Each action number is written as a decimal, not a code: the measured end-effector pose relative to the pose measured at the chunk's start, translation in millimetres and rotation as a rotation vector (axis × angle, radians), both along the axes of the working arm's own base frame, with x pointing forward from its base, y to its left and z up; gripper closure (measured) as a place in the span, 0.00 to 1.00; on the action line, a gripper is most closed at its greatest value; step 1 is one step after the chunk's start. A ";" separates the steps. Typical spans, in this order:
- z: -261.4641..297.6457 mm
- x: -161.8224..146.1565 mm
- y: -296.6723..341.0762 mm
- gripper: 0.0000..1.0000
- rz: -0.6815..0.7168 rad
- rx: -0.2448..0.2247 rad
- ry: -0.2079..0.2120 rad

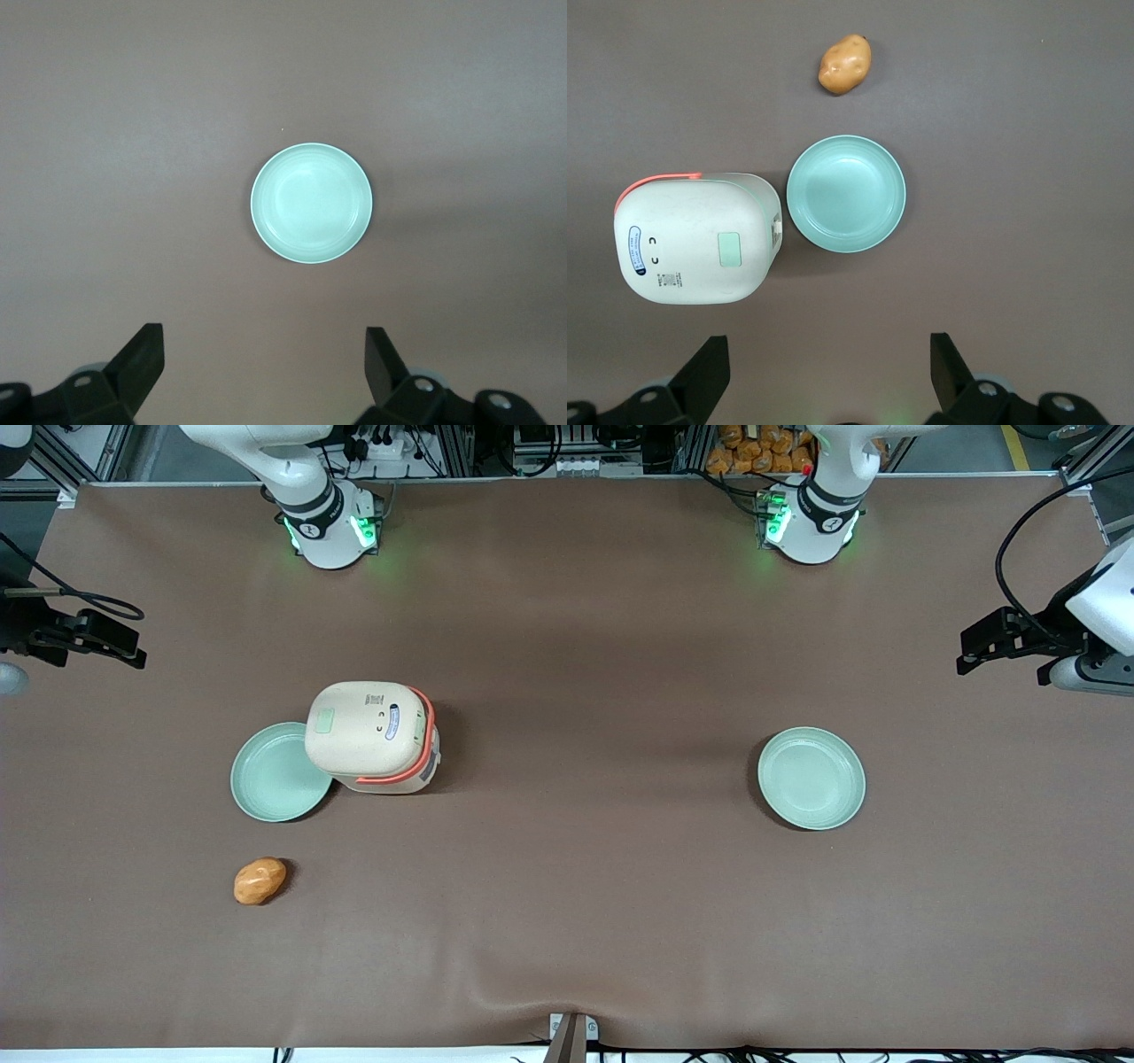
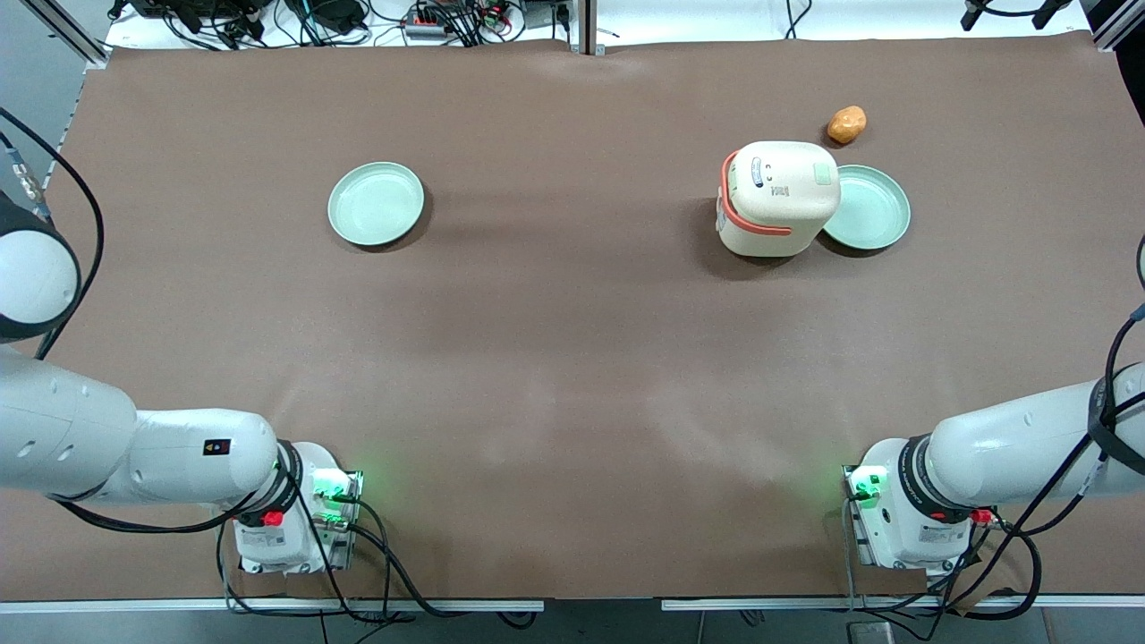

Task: Press rice cooker button with right arm

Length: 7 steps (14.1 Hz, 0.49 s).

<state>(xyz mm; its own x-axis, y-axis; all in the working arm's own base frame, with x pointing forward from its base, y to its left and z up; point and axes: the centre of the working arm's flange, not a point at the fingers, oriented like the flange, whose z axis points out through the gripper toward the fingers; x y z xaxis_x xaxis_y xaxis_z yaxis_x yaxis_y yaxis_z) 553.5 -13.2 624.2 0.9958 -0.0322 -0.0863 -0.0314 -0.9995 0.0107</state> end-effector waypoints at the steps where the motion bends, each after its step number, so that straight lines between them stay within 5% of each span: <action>1: -0.1 -0.2 0.5 0.00 0.001 0.000 0.001; 7: 2.3 -0.8 7.0 0.00 0.013 0.000 0.002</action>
<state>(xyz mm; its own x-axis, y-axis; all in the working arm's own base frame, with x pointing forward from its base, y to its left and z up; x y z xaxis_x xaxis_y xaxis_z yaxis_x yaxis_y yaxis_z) 552.8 -6.2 626.5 0.9959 -0.0196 -0.0886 -0.0187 -0.9998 0.0104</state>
